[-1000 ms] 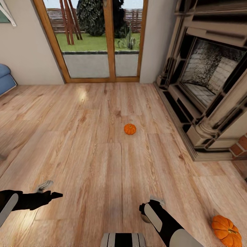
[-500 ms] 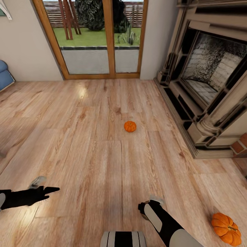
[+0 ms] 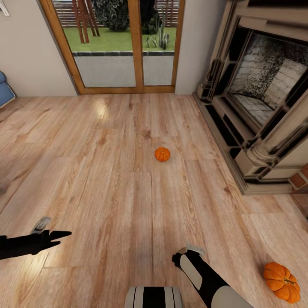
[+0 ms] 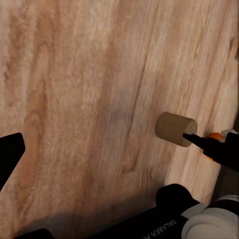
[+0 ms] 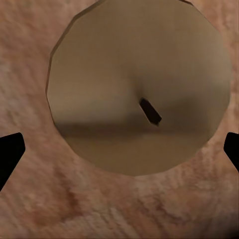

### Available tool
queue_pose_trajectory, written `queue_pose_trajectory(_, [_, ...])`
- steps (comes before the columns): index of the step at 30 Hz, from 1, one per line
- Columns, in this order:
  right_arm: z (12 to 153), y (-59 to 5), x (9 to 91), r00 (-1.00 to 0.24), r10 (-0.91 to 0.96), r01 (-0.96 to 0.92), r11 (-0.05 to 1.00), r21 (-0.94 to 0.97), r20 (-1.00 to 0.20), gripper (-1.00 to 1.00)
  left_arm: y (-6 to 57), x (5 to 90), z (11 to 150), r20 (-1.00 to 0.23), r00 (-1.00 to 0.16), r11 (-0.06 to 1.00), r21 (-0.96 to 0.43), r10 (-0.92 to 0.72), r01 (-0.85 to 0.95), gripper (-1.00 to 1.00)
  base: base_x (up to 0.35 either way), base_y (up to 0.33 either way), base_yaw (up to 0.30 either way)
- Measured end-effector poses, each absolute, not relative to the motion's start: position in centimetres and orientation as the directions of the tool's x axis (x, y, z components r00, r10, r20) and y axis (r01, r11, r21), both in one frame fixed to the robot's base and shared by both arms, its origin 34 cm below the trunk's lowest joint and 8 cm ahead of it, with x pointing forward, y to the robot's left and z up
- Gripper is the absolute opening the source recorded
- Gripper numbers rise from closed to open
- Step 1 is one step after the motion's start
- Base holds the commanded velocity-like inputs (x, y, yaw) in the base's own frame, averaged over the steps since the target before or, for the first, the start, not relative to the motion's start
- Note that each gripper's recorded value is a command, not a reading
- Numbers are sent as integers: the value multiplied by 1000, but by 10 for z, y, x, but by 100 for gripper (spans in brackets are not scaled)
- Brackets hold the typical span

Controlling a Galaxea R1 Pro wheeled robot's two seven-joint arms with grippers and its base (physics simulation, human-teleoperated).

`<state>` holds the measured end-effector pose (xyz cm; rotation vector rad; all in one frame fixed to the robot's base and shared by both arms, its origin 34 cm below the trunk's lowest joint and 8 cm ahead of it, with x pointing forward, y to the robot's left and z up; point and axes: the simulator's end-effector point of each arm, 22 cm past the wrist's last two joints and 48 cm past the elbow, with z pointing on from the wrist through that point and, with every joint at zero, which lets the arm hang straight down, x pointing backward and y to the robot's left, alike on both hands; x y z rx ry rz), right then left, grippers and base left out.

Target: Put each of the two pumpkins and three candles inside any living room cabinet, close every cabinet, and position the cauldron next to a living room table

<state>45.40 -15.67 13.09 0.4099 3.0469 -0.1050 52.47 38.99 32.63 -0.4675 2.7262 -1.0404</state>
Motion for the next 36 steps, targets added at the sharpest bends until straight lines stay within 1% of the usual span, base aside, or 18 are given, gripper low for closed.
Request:
queue_pose_trajectory(27, [117, -162, 441, -961, 270, 274, 959, -78, -53, 100, 394, 521, 318, -38, -935, 700, -674, -354, -238, 100, 0, 0, 0])
queue_pose_trajectory(36, [117, -162, 440, -961, 270, 274, 959, -79, -51, 100, 393, 520, 318, -37, -935, 698, -675, -354, -238, 100, 77, 0, 0])
